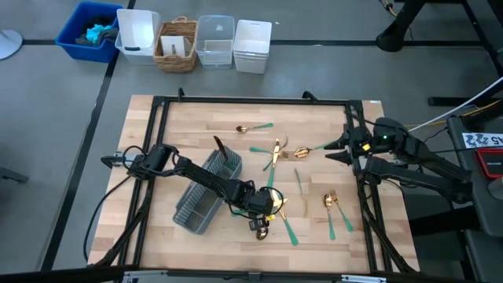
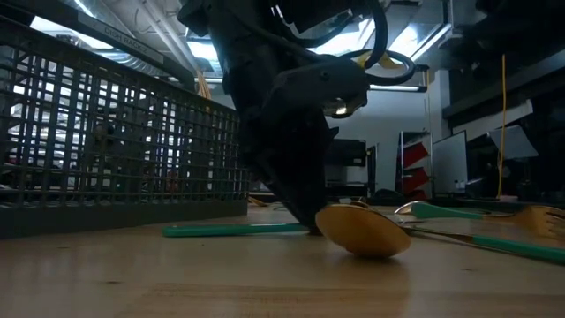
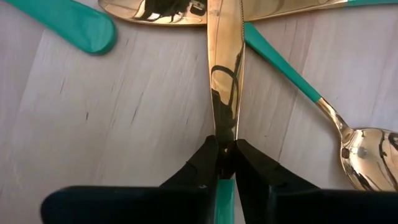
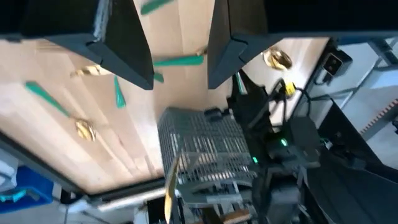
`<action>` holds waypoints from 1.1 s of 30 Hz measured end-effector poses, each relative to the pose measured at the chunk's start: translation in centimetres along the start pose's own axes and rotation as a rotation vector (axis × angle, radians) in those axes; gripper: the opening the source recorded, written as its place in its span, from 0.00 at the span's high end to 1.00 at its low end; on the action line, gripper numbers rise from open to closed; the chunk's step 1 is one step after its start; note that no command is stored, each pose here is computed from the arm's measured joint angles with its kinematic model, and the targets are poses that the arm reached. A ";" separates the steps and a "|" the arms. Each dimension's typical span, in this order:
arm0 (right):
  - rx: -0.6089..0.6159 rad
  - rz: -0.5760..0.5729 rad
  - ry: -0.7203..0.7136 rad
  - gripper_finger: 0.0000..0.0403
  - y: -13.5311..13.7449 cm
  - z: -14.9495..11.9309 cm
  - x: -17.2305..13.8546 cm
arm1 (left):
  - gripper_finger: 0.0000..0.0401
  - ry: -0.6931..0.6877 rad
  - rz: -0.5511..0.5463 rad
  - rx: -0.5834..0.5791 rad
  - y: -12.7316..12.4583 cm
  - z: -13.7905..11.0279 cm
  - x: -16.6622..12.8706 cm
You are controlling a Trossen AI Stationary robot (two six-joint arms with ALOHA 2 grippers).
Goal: Sort silverware
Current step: Put the green knife into the silverware basket
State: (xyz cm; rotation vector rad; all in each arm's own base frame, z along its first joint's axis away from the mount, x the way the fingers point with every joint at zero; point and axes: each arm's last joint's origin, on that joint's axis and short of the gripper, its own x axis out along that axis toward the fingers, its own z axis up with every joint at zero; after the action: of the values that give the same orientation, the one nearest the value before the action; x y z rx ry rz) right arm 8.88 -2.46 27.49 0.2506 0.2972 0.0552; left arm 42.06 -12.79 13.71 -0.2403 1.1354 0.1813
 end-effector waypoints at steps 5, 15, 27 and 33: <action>0.008 -0.001 0.016 0.62 -0.2 -0.6 0.3 | 0.92 -0.001 -0.002 -0.016 0.0 0.0 -0.1; 0.009 -0.001 0.019 0.62 -0.2 -0.6 0.3 | 0.91 -0.007 -0.012 -0.070 0.0 0.2 -0.5; 0.010 -0.002 0.020 0.62 -0.2 -0.6 0.3 | 0.90 -0.102 -0.049 -0.092 0.0 1.4 -1.8; 0.008 -0.002 0.020 0.62 -0.2 -0.6 0.3 | 0.90 -0.220 0.020 -0.111 0.2 2.3 -3.9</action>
State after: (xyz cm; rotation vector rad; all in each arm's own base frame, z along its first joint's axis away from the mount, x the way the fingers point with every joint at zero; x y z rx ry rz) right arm 9.01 -2.51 26.76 0.2583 0.3178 0.0549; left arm 42.42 -11.99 18.18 -0.3002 0.9105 0.2823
